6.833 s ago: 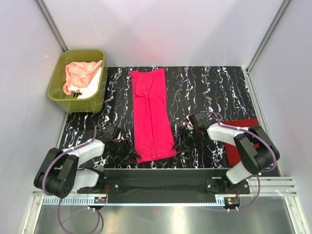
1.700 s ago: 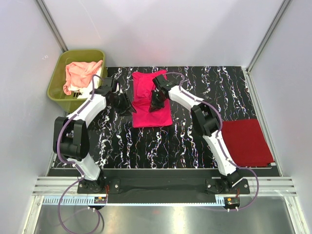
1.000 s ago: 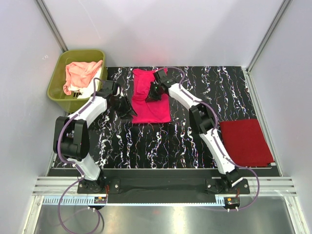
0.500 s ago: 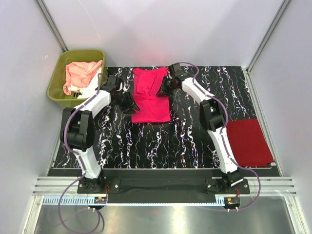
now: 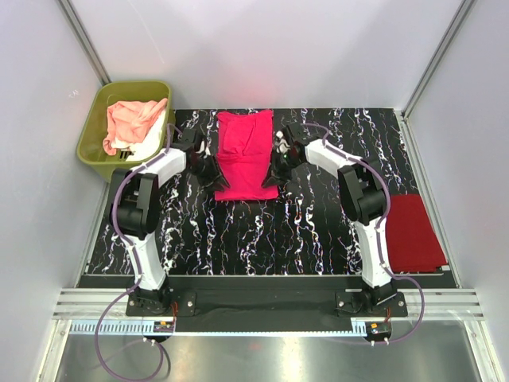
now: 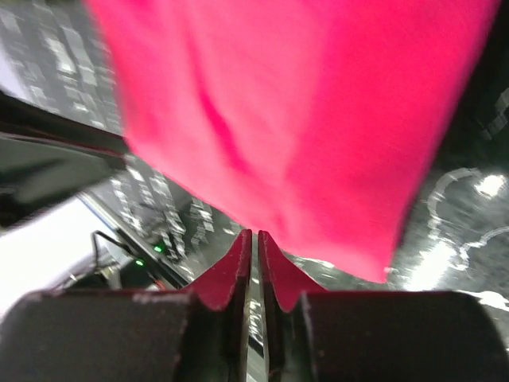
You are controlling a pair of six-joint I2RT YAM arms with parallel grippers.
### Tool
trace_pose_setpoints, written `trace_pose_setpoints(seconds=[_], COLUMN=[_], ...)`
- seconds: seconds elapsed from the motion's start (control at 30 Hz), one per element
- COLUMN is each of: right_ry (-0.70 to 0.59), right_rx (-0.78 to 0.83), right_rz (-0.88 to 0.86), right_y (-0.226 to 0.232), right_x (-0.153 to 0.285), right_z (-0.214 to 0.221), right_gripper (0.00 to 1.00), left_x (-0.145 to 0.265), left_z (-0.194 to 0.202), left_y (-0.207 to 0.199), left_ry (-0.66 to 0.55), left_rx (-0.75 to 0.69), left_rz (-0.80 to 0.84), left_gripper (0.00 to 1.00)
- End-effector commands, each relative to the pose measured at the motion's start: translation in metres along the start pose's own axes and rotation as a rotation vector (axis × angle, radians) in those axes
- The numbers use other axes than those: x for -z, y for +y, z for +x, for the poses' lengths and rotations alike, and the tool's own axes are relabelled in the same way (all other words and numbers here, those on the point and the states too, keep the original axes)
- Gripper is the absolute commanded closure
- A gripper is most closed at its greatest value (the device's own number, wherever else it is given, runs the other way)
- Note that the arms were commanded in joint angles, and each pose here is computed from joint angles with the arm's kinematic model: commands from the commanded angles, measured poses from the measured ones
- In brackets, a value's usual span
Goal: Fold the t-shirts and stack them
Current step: Fold the tshirt
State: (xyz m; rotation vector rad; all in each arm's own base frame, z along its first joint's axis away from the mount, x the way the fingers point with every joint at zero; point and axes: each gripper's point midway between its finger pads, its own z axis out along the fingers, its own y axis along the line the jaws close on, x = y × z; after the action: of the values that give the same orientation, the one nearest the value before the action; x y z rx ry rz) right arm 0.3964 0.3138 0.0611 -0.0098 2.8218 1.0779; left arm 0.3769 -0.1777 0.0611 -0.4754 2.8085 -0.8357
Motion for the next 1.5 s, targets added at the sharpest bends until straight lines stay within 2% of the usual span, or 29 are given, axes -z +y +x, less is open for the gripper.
trace_pose_setpoints(seconds=[0.0, 0.27, 0.47, 0.67, 0.8, 0.9, 1.1, 1.13, 1.23, 1.47], right_ry=[-0.016, 0.007, 0.013, 0.052, 0.065, 0.064, 0.022, 0.011, -0.029, -0.080], right_rx=[0.059, 0.024, 0.010, 0.016, 0.022, 0.028, 0.046, 0.052, 0.059, 0.013], right_rz=[-0.019, 0.134, 0.234, 0.244, 0.227, 0.208, 0.136, 0.126, 0.092, 0.014], right_y=[0.004, -0.052, -0.085, -0.092, -0.086, -0.079, -0.043, -0.037, -0.020, 0.006], right_x=[0.008, -0.010, 0.000, 0.008, 0.021, 0.032, 0.057, 0.060, 0.066, 0.048], right_z=[0.005, 0.021, 0.033, 0.052, 0.068, 0.076, 0.066, 0.063, 0.047, 0.001], right_gripper=[0.88, 0.91, 0.91, 0.91, 0.90, 0.89, 0.86, 0.86, 0.83, 0.78], left_x=[-0.011, -0.027, -0.031, -0.031, -0.025, -0.012, 0.028, 0.033, 0.043, 0.033], left_z=[0.003, 0.010, 0.019, 0.044, 0.079, 0.095, 0.104, 0.099, 0.077, 0.014], left_y=[0.018, 0.051, 0.077, 0.091, 0.094, 0.079, 0.023, 0.014, -0.011, -0.029], left_ry=[0.000, 0.028, 0.056, 0.100, 0.152, 0.152, 0.104, 0.091, 0.055, -0.006], left_rx=[-0.011, -0.019, -0.037, -0.033, -0.009, -0.038, -0.116, -0.127, -0.165, -0.165], left_rz=[-0.053, -0.159, -0.256, -0.265, -0.230, -0.186, -0.026, -0.008, 0.030, 0.051], left_gripper=[0.66, 0.68, 0.71, 0.73, 0.74, 0.74, 0.65, 0.61, 0.59, 0.60])
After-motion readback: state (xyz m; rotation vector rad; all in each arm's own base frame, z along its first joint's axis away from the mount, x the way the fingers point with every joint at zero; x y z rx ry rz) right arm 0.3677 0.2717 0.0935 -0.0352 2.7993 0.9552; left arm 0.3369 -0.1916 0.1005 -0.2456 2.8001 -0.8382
